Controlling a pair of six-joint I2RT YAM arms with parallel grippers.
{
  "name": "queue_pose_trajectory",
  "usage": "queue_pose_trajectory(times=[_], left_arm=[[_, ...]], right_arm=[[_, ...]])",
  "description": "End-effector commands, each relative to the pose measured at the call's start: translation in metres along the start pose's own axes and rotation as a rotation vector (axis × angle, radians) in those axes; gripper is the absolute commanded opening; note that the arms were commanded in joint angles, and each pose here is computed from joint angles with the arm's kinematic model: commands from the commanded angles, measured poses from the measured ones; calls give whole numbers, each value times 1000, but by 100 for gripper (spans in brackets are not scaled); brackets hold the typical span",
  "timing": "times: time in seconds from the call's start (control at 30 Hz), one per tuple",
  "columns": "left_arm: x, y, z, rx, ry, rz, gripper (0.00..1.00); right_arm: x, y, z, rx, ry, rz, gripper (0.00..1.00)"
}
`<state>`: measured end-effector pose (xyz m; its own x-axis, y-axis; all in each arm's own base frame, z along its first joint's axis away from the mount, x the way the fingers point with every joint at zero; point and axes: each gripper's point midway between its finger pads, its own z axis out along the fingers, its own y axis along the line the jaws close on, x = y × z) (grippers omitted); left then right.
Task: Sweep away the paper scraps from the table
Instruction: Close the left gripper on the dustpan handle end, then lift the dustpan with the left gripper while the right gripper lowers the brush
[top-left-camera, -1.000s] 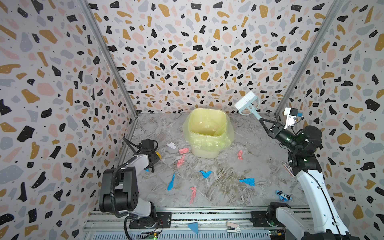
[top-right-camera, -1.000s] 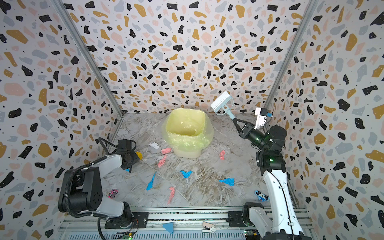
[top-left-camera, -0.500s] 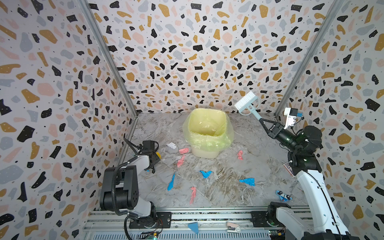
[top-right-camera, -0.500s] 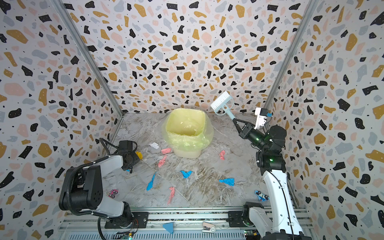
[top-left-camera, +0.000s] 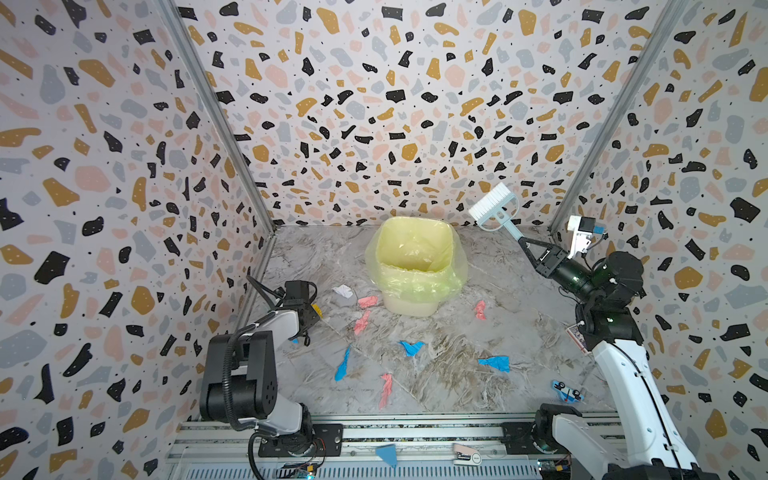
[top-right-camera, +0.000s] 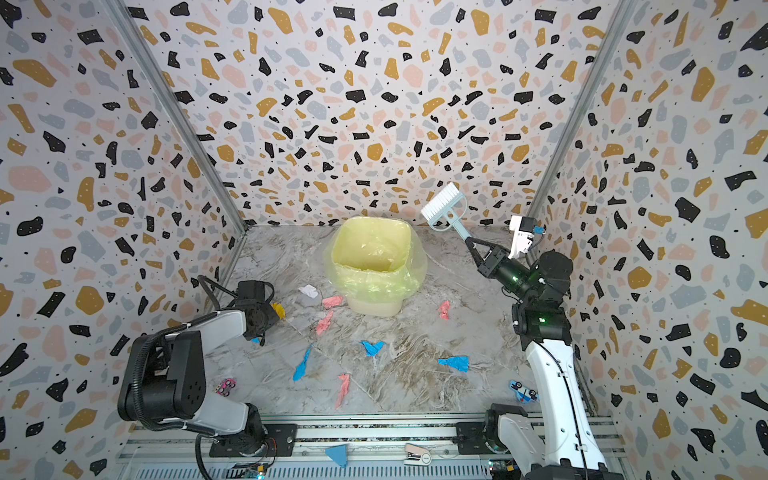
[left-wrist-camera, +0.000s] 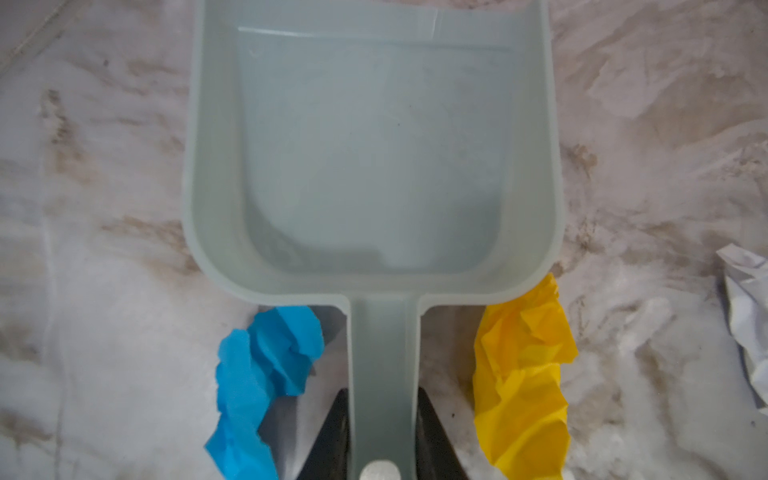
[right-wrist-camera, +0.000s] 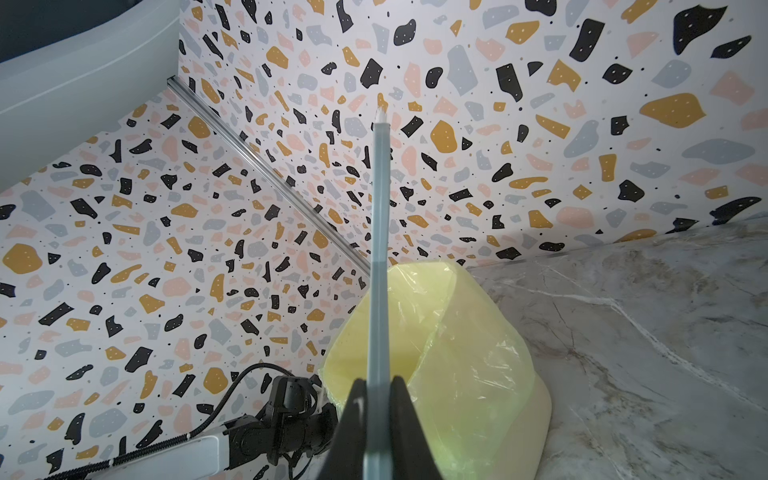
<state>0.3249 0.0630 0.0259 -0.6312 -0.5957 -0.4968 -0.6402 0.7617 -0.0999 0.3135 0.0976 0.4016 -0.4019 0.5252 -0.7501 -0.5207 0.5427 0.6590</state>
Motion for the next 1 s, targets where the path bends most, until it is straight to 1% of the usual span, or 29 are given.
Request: queue_pose_trajectory(times=[0.0, 0.37, 0.53, 0.77, 0.83, 0.97], left_arm=[[-7, -3, 1, -3, -29, -11, 21], [-16, -1, -12, -2, -66, -26, 12], [-26, -4, -26, 17, -90, -23, 10], [-40, -10, -62, 59, -116, 14, 9], [-40, -13, -73, 77, -113, 38, 8], [-37, -23, -100, 117, -101, 126, 8]], right_arm=[[-4, 11, -4, -28, -16, -28, 0], [-4, 11, -5, -27, -15, -27, 0], [-3, 11, -5, -27, -15, -28, 0], [2, 6, -4, -19, -3, -21, 0], [3, 4, -4, -14, 3, -22, 0], [10, -4, -2, 11, 40, -27, 0]])
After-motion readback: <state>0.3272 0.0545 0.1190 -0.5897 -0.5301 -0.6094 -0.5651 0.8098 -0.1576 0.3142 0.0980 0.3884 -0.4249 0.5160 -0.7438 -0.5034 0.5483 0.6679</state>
